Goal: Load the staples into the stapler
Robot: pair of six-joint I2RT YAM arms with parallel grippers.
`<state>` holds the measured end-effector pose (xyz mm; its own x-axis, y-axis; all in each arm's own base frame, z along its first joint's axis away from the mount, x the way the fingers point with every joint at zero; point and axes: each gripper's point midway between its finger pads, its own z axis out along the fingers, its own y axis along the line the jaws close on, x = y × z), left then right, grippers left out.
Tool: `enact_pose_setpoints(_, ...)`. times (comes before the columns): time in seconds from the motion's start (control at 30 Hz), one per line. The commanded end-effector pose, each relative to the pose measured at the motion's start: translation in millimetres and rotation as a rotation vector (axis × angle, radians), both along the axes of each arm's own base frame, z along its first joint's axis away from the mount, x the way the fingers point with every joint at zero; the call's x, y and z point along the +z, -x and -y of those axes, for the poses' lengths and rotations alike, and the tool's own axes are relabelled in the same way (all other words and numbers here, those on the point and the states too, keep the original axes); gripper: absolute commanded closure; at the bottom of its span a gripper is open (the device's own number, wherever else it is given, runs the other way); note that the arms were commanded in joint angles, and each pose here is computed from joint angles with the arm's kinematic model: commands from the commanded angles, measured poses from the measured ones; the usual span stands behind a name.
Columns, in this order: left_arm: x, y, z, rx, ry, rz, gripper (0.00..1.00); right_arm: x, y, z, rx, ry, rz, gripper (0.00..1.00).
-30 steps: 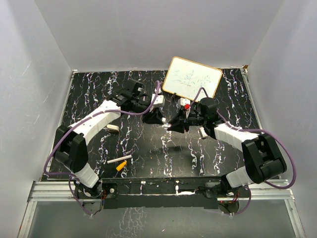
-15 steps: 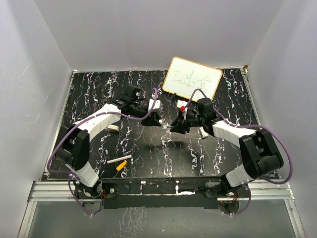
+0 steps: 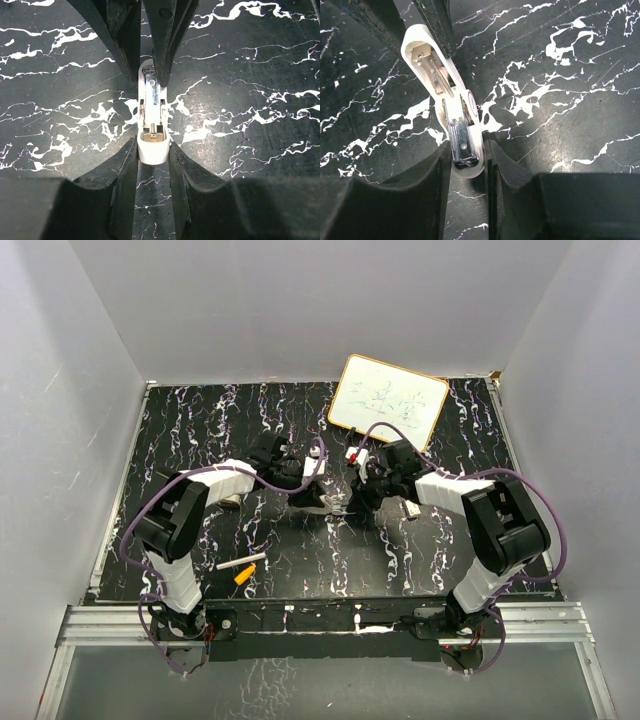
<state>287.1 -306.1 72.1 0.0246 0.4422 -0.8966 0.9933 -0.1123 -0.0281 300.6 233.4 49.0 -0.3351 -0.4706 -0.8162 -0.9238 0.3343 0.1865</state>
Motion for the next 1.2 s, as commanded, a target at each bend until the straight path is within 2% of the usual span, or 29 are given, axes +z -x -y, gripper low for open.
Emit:
enact_pose_setpoints(0.0, -5.6, 18.2, -3.4, -0.025, 0.032, -0.077, 1.0, -6.5, -39.4, 28.6, -0.112, 0.163, 0.116, 0.92)
enact_pose_setpoints(0.4, -30.5, 20.2, -10.6, 0.005, -0.011, -0.059, 0.99, -37.8, -20.6, 39.5, -0.019, 0.236, 0.11, 0.92)
enact_pose_setpoints(0.53, -36.4, 21.9, -10.9, 0.016, -0.023, -0.064, 0.96, -44.4, -17.0, 41.3, 0.004, 0.249, 0.111, 0.86)
enact_pose_setpoints(0.83, -34.8, 16.6, -9.2, 0.045, -0.034, -0.075, 0.75, -28.3, -13.5, 29.4, 0.047, 0.18, 0.117, 0.68)
enact_pose_setpoints(1.07, -30.8, 15.3, -8.5, 0.056, -0.033, -0.08, 0.51, -18.0, -4.3, 24.0, 0.081, 0.139, 0.106, 0.6)
enact_pose_setpoints(1.17, -25.1, 14.3, -9.5, 0.052, -0.038, -0.066, 0.46, -15.0, -0.6, 22.2, 0.087, 0.122, 0.099, 0.59)
